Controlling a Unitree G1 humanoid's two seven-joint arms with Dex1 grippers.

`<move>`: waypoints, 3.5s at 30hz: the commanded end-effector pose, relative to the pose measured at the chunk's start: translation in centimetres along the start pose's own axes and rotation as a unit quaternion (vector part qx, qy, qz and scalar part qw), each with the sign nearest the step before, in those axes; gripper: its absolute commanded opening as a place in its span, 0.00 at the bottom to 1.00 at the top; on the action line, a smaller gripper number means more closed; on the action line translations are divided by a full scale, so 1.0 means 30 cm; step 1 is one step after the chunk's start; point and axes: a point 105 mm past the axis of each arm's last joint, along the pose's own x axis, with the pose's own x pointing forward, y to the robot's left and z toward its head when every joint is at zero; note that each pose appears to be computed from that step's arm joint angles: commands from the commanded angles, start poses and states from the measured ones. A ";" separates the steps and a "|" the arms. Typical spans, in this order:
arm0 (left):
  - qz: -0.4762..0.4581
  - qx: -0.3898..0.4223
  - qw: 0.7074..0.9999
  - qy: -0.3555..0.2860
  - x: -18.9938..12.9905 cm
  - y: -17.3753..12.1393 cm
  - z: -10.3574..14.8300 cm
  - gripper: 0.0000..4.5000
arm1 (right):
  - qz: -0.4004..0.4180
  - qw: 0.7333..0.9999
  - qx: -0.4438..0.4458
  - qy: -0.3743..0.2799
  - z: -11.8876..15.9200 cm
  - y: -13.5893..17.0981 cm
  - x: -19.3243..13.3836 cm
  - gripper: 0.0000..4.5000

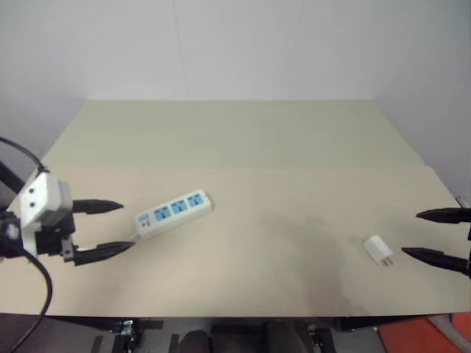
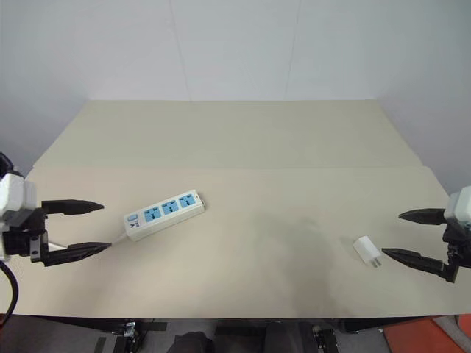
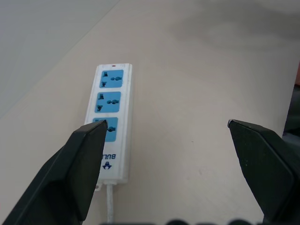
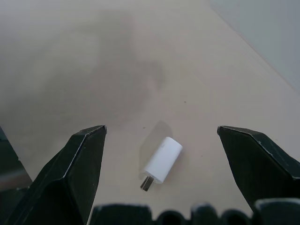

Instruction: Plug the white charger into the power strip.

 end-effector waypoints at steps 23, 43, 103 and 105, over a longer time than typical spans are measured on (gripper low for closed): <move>0.027 0.031 0.998 -0.049 0.031 0.206 -0.082 1.00 | 0.067 0.990 -0.057 -0.111 0.203 0.041 0.131 0.99; -0.018 0.010 0.998 -0.054 0.239 0.286 -0.263 1.00 | 0.053 0.985 -0.054 -0.152 0.246 0.057 0.147 0.99; -0.179 0.129 0.970 -0.102 0.620 0.154 -0.090 0.99 | 0.041 0.981 -0.033 -0.189 0.266 0.109 0.199 1.00; -0.169 0.121 0.971 -0.121 0.605 0.164 -0.078 0.99 | 0.040 0.981 -0.032 -0.189 0.266 0.109 0.197 1.00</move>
